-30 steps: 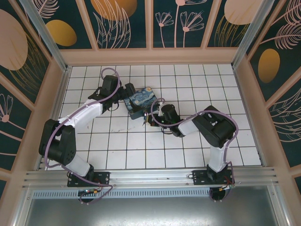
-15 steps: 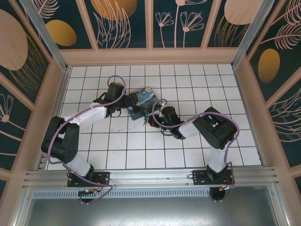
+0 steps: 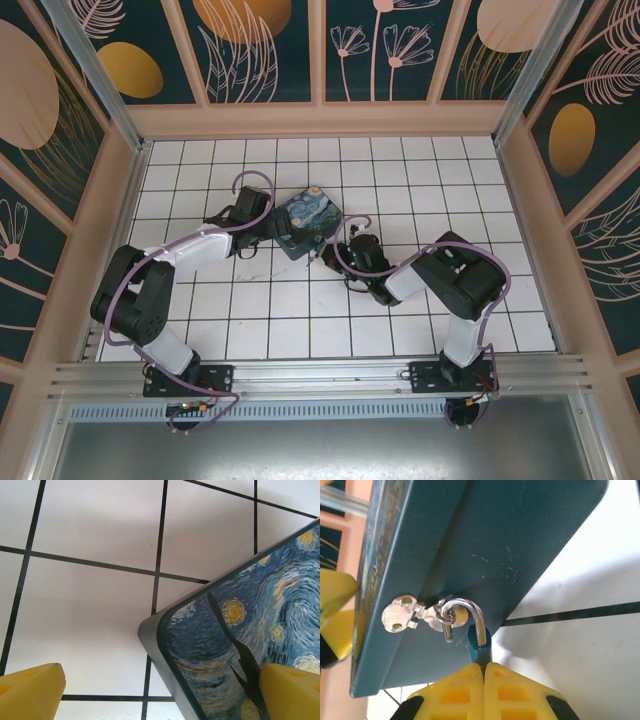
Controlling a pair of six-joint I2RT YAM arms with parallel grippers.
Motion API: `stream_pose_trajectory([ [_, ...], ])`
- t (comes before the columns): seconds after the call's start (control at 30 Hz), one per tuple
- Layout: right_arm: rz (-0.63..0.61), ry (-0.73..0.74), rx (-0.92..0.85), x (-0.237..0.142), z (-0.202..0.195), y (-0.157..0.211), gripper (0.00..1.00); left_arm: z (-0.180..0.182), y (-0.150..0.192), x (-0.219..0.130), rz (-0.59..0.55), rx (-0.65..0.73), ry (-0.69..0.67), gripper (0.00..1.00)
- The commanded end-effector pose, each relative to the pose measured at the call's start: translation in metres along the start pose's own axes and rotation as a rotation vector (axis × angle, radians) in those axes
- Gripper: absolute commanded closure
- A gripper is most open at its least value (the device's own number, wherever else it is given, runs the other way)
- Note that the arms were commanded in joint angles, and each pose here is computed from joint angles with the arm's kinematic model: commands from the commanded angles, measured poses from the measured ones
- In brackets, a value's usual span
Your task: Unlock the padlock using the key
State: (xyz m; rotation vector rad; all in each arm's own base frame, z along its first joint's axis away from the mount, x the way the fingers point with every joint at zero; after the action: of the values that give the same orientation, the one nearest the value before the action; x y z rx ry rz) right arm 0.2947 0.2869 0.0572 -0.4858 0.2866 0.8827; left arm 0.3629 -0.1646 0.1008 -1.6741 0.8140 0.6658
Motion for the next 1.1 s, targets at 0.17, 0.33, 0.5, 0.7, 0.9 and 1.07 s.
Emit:
stream_pose_trajectory([
  [0.17, -0.153, -0.061, 0.09, -0.01, 0.022, -0.027, 1.0, 0.008, 0.017, 0.013, 0.048, 0.052, -0.058, 0.01],
  [0.33, -0.177, -0.064, 0.131, -0.011, 0.023, -0.038, 1.0, 0.01, 0.021, 0.017, 0.061, 0.057, -0.067, 0.02],
  [0.5, -0.192, -0.028, 0.133, -0.008, 0.021, -0.045, 1.0, 0.011, 0.022, 0.019, 0.067, 0.061, -0.07, 0.02],
  [0.7, -0.159, -0.025, 0.057, -0.007, 0.021, -0.043, 1.0, 0.01, 0.022, 0.02, 0.067, 0.061, -0.065, 0.01],
  [0.9, -0.076, -0.027, -0.104, -0.01, 0.013, -0.026, 0.79, 0.008, 0.021, 0.02, 0.068, 0.064, -0.058, 0.02],
  [1.07, -0.052, 0.009, -0.181, -0.007, 0.002, -0.022, 0.75, 0.007, 0.02, 0.02, 0.066, 0.06, -0.052, 0.01],
])
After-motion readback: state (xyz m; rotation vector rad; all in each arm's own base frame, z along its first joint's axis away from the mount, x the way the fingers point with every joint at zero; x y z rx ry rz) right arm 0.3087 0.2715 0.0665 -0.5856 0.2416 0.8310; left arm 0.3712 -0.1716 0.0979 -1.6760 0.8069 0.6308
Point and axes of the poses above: each hand's point on the last joint's axis, 136 mm out from that joint toward the fingers, its own x axis out along the fingers, its own z axis along the line the jaws close on, y = z × x, the point moved 3 cm from there along -x, back along the fingers, and after that the axes turned 6 degrees about x, right-handed, at the moved point
